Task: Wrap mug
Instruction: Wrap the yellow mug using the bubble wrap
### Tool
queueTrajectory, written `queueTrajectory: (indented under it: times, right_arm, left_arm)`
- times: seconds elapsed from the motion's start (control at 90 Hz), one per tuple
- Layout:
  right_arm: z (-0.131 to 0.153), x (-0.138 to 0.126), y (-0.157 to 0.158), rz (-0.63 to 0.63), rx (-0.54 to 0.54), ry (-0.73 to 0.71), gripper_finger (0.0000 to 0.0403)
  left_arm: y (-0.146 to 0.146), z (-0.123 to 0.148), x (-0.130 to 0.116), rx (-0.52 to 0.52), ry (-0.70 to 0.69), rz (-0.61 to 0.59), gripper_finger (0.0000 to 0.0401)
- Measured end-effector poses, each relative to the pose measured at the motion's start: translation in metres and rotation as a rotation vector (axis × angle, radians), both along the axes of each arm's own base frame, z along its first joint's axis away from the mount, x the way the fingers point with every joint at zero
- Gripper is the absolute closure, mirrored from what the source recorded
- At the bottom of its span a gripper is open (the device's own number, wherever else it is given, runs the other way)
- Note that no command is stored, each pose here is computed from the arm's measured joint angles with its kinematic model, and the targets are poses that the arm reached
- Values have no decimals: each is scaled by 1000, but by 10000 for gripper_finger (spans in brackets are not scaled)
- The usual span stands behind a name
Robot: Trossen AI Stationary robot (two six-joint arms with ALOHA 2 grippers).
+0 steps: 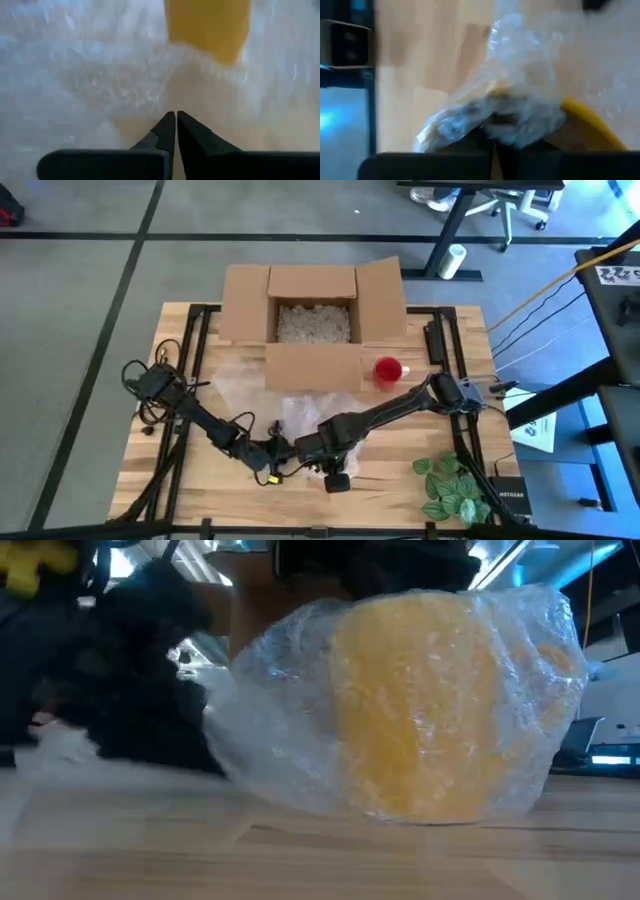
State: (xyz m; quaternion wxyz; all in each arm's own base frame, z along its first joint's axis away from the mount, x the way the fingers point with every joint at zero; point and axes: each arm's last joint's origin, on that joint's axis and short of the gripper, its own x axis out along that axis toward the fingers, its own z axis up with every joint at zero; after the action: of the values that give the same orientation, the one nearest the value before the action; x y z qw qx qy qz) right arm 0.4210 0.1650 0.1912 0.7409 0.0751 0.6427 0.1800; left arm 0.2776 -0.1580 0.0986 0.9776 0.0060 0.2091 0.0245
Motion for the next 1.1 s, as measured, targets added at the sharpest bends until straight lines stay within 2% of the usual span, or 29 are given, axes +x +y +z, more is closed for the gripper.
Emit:
queueTrajectory:
  times: [0.189,0.3,0.522,0.722,1.1]
  right_arm:
    - [0,2,1,2,9,-24,403]
    - [0,3,1,2,10,-25,403]
    - [0,3,1,-19,13,-19,403]
    - [1,1,1,-44,12,-1,403]
    - [30,-6,-2,-90,28,-42,403]
  left_arm:
    - [-4,20,7,-52,-185,-29,401]
    - [-7,26,8,-76,-240,-85,401]
    - [-9,27,8,-135,-238,-122,401]
    - [-13,28,6,-142,-238,-138,401]
    - [-16,28,5,-143,-239,-147,401]
